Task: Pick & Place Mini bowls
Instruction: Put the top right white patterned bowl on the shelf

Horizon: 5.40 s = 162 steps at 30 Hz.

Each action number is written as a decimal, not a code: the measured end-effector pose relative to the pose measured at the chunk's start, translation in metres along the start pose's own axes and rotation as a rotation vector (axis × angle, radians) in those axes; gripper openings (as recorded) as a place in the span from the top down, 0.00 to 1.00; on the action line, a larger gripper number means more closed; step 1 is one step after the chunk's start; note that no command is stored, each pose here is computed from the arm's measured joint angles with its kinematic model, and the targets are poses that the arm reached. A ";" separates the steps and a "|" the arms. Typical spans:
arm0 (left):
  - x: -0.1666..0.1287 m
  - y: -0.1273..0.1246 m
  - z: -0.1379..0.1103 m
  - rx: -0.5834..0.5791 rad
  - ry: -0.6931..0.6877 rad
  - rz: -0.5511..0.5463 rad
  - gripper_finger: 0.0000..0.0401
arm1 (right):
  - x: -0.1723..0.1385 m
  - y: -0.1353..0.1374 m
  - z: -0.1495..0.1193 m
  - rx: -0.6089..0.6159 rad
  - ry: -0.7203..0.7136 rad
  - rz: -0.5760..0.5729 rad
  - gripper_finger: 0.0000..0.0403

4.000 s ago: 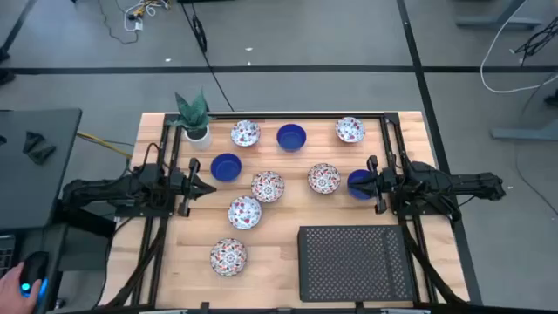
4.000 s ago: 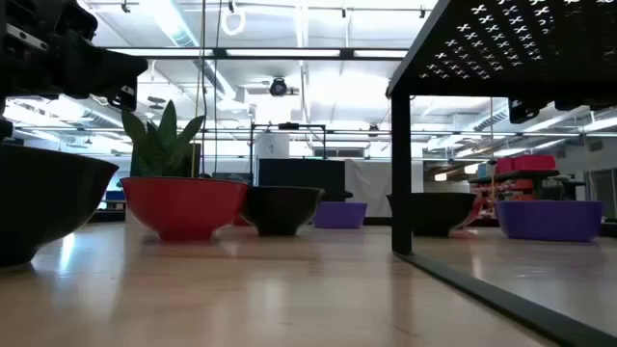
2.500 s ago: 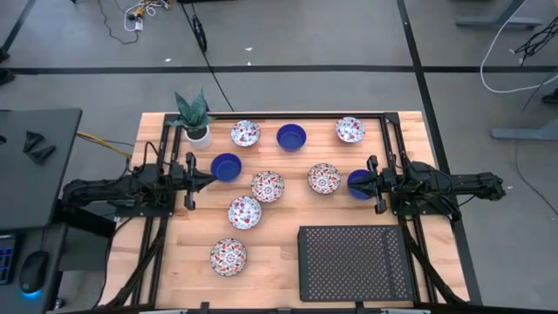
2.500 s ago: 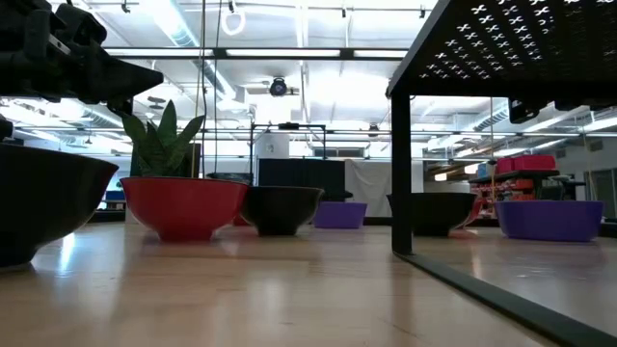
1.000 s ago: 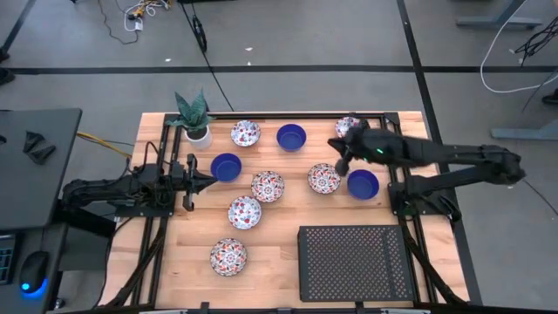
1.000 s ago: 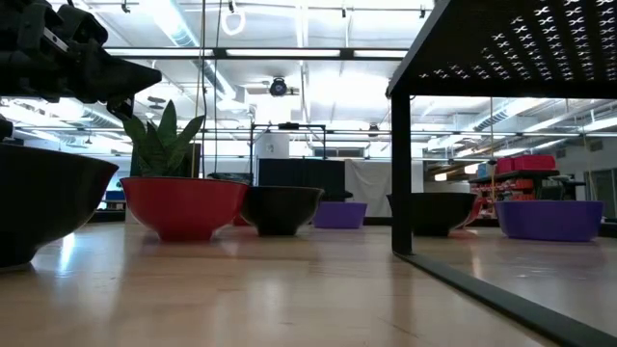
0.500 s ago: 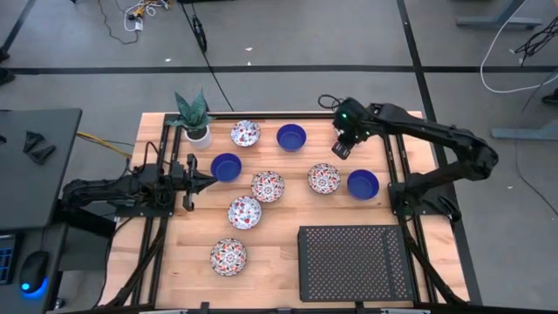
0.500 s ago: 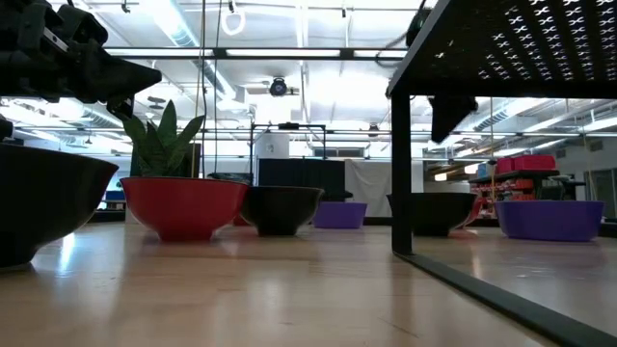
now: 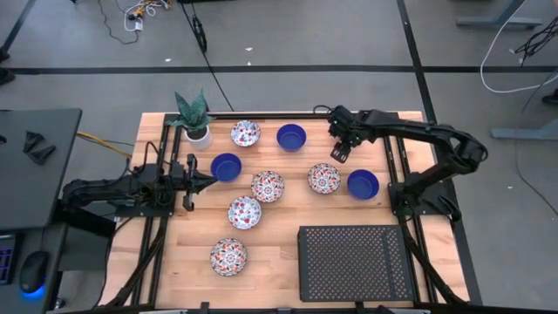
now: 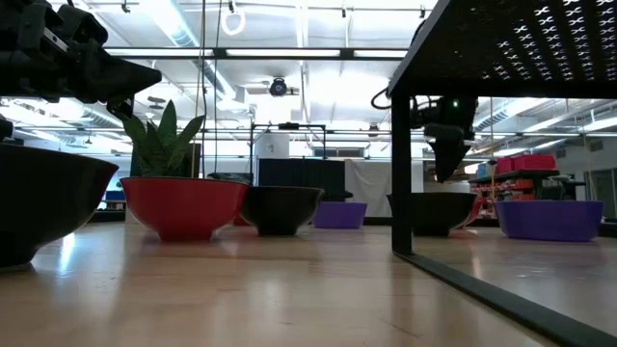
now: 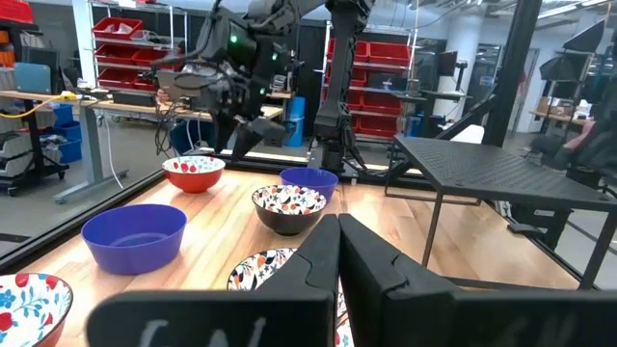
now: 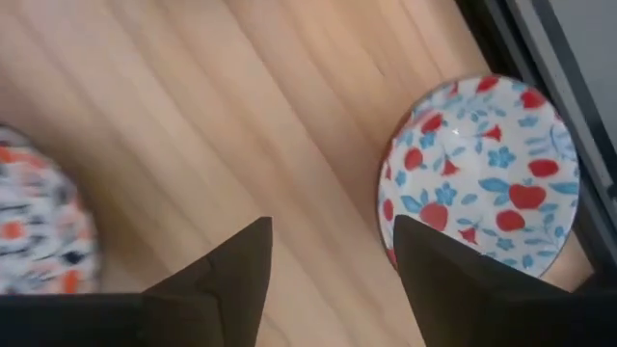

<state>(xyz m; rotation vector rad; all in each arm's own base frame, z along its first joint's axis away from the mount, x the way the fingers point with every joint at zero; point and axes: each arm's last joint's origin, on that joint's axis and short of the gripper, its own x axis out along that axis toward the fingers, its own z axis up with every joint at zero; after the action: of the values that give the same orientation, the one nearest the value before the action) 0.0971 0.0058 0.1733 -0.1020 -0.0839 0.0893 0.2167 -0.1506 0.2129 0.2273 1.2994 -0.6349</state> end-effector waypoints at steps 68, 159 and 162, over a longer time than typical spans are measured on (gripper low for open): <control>0.000 0.000 0.000 0.000 0.000 -0.001 0.98 | -0.010 0.064 -0.045 -0.232 -0.020 -0.051 1.00; 0.000 0.001 0.000 0.011 -0.005 0.039 0.98 | -0.238 0.274 -0.221 -0.580 -0.056 0.178 1.00; 0.000 0.001 0.000 0.011 -0.004 0.039 0.98 | -0.236 0.273 -0.222 -0.569 -0.051 0.172 1.00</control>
<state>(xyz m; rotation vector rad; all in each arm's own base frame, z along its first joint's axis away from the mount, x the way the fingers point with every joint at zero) 0.0970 0.0070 0.1733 -0.0928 -0.0856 0.1286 0.1553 0.2542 0.3223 -0.1434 1.3416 -0.1095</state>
